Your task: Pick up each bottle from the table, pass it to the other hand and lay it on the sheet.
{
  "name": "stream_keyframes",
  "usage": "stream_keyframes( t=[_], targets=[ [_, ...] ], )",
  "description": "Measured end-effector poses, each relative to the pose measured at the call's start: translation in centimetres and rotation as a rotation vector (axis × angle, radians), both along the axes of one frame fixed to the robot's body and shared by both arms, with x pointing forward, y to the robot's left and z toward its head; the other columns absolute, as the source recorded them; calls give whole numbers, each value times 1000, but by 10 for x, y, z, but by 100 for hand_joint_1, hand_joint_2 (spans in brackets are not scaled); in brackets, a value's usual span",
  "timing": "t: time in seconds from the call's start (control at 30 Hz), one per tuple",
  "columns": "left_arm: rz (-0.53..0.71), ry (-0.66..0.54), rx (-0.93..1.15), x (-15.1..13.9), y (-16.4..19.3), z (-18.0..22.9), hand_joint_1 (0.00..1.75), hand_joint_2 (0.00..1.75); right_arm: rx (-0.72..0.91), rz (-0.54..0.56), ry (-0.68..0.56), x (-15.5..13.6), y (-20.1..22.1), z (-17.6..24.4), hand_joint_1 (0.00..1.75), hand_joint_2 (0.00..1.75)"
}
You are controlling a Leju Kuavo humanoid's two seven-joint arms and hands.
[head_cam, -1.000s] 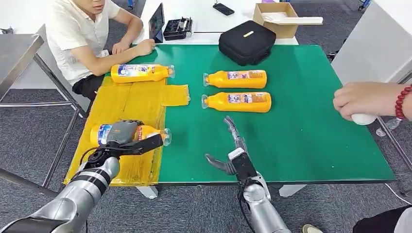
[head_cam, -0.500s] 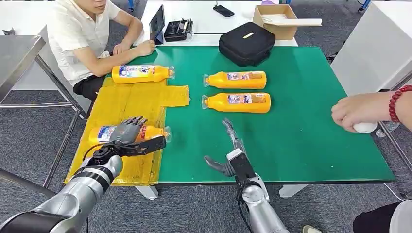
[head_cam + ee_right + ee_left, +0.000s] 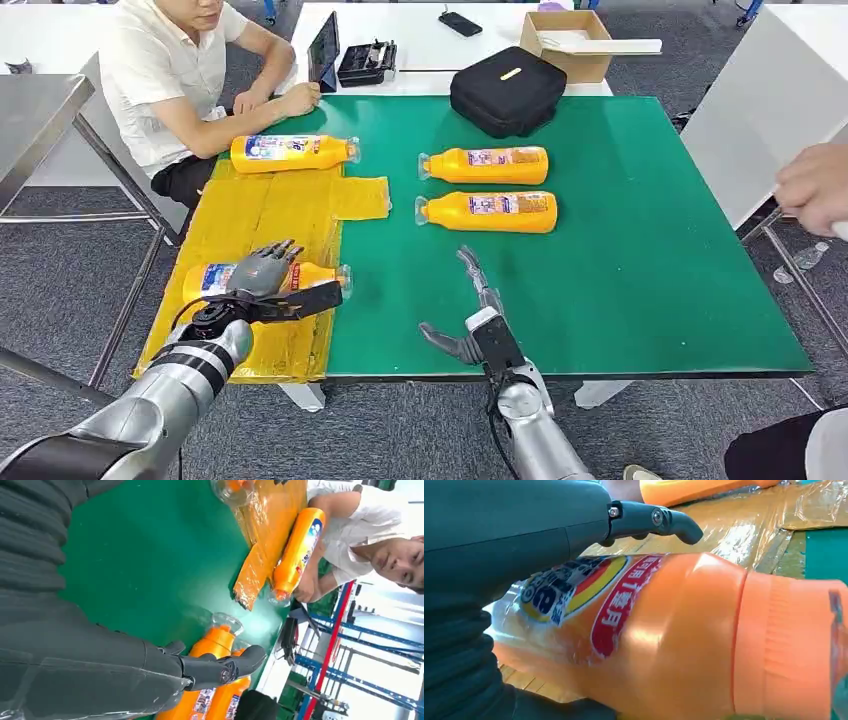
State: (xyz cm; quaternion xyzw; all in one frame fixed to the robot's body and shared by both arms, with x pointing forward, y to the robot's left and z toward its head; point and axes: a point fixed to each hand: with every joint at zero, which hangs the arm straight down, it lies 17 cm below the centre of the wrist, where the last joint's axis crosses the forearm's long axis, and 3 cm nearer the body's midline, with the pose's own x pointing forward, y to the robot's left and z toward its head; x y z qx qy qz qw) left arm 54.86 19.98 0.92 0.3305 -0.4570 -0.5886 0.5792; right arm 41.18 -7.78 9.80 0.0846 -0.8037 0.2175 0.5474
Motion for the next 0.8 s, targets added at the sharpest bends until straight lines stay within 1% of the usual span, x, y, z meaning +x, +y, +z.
stream_keyframes(
  t=[0.17, 0.33, 0.5, 0.53, 0.6, 0.63, 0.73, 0.8],
  targets=[
    [7, 15, 5, -1, 1, -2, 0, 175, 1, -1, 1, 0, 0, 0, 0, 175],
    [31, 109, 37, -10, 5, -17, 0, 175, -6, -15, 0, 3, -2, -1, 0, 175],
    [48, 159, 50, -12, 6, -20, 0, 175, -13, -18, -4, 10, -3, 1, 0, 175],
    [34, 157, 36, -12, 2, -19, 0, 175, -15, -24, -5, 11, -4, 0, 0, 175],
    [-72, 139, -86, -11, -29, -8, 0, 175, -14, -50, -15, 12, -9, -1, 0, 175],
    [-114, 143, -117, -12, -37, -4, 0, 175, -10, -60, -15, 12, -12, -2, 0, 175],
    [-161, 179, -142, -16, -50, -3, 0, 175, -1, -78, -8, 12, -17, -6, 0, 175],
    [-186, 163, -149, -17, -57, 0, 0, 175, 2, -82, -3, 11, -18, -7, 0, 175]
  ],
)
